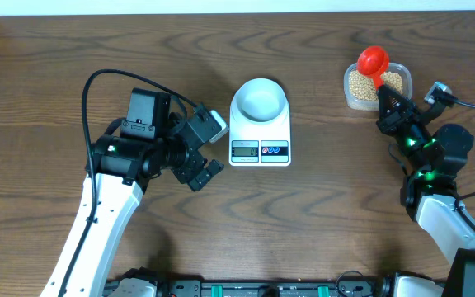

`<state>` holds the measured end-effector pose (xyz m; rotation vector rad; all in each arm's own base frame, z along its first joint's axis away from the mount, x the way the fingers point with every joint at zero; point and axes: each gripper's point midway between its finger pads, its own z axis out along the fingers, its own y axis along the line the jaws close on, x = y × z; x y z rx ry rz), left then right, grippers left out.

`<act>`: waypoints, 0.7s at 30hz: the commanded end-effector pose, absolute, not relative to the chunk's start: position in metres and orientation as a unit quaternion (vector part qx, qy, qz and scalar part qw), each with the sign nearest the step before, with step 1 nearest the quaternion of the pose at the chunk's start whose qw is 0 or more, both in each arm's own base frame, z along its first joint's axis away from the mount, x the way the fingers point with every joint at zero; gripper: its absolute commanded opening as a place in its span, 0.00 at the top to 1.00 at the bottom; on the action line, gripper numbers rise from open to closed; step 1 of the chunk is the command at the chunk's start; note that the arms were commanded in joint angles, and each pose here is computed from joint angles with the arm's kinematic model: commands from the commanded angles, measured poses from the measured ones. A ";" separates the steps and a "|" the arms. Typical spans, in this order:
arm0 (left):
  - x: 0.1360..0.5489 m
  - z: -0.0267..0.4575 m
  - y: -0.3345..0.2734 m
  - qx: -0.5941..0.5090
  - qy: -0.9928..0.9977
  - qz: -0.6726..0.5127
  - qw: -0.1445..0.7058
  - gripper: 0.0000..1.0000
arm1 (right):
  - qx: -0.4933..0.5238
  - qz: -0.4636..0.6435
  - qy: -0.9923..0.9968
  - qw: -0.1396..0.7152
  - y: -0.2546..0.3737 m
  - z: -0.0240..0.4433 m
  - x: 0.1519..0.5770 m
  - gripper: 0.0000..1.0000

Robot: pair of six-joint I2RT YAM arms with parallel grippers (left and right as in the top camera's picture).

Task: Scoop item into bowl and weigh 50g on scale

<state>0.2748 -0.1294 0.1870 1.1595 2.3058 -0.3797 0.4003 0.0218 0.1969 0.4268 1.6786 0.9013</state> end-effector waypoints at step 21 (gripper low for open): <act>0.261 0.205 -0.109 0.468 0.833 -0.150 0.256 0.01 | 0.176 0.386 0.709 0.564 0.024 0.202 0.402 0.99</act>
